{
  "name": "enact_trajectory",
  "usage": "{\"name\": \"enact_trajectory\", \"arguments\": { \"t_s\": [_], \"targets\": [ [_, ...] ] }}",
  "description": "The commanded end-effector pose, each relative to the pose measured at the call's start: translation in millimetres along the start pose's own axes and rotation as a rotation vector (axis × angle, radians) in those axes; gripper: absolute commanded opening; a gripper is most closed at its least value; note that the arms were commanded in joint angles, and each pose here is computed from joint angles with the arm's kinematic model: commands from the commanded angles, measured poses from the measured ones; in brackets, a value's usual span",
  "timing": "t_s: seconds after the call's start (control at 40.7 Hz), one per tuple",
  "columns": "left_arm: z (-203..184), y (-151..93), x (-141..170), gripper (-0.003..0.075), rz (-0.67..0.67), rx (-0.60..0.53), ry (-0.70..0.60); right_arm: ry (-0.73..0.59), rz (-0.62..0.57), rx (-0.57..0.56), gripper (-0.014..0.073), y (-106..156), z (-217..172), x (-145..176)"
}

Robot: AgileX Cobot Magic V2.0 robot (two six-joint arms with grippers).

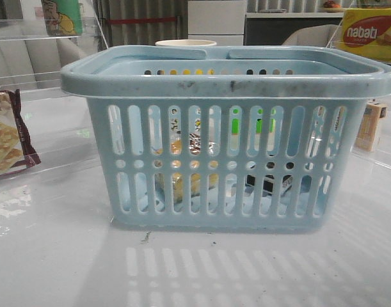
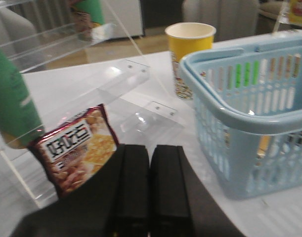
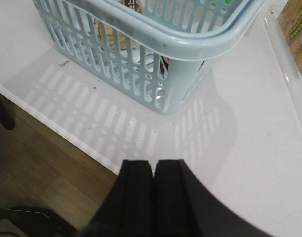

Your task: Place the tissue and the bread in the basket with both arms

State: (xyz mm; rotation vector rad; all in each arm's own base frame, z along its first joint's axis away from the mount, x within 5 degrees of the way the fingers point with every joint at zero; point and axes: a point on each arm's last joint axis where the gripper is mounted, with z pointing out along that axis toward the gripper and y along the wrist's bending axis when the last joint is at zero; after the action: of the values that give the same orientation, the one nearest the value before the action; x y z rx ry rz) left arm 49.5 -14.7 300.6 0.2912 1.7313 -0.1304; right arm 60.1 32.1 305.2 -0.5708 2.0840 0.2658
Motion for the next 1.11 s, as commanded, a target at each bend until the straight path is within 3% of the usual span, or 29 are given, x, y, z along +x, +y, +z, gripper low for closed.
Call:
{"name": "enact_trajectory", "arguments": {
  "t_s": [0.0, 0.197, 0.467, 1.081],
  "targets": [
    [-2.3, 3.7, 7.3, 0.0092, -0.02, -0.093, -0.156, -0.085, -0.016, 0.015, 0.0053, -1.5, -4.6, -12.4],
    [5.0, 2.5, 53.7, 0.0092, -0.03, -0.14, -0.202, -0.085, -0.016, 0.015, 0.0053, -1.5, -4.6, -12.4],
    [18.8, 2.2, 87.9, 0.0092, -0.075, -0.146, -0.276, -0.08, -0.016, 0.015, 0.0053, -1.5, -4.5, -12.0],
    [18.3, 2.0, 86.8, 0.0092, -0.057, -0.145, -0.28, -0.078, -0.016, 0.015, 0.0053, -1.5, -4.5, -11.8]
  ]
}}
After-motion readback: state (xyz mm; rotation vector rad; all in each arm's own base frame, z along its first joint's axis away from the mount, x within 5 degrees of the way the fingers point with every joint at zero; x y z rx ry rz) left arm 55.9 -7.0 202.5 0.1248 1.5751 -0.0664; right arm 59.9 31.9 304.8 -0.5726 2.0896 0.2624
